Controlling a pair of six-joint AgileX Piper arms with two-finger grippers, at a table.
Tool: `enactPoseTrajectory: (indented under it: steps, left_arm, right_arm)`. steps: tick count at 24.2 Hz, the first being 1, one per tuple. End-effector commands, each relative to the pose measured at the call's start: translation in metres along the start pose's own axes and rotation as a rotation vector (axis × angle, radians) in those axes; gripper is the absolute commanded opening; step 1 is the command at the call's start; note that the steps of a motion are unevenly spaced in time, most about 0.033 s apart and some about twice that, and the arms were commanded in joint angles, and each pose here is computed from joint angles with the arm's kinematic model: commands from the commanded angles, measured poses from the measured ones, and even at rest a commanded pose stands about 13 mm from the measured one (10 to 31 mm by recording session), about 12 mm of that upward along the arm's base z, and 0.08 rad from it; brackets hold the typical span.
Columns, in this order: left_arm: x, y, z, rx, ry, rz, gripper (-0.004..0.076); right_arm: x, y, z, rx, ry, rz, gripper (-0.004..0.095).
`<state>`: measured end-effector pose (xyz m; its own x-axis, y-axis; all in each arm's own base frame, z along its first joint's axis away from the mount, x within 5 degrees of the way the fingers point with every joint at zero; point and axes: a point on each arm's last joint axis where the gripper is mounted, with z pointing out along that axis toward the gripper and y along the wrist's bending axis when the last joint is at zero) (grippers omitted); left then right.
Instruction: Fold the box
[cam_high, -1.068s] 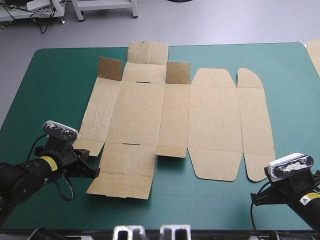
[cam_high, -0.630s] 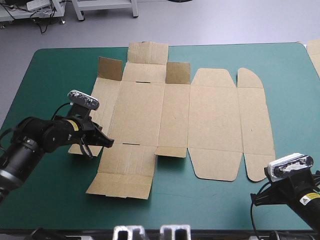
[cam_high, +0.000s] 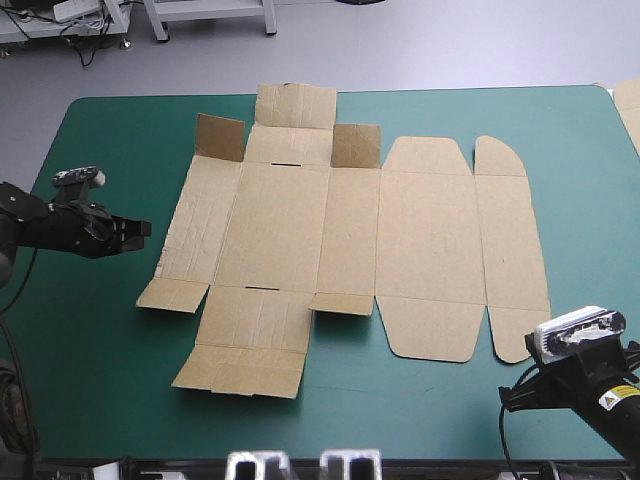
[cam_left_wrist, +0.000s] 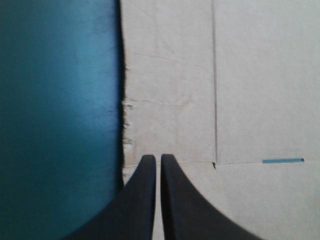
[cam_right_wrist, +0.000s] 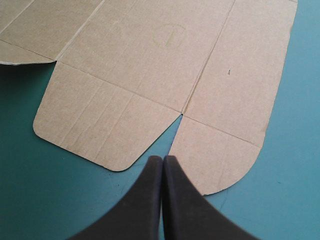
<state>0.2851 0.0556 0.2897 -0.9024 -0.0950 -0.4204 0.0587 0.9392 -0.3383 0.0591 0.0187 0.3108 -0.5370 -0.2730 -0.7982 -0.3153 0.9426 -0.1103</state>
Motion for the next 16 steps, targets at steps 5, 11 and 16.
enactPoseTrajectory:
  steps: [5, 11, 16]
  left_arm:
    - [-0.012, 0.030, 0.019, 0.085, 0.067, -0.088, 0.0442]
    - [-0.018, 0.032, 0.043, 0.282, 0.180, -0.059, 0.0470]
    - [-0.022, 0.045, 0.055, 0.248, 0.223, -0.039, 0.0470]
  right_arm:
    - [-0.011, -0.002, -0.004, 0.009, -0.054, 0.013, -0.0018]
    - [-0.011, -0.002, -0.004, 0.006, -0.049, 0.013, -0.0018]
    - [-0.011, -0.002, -0.004, 0.006, -0.049, 0.013, -0.0018]
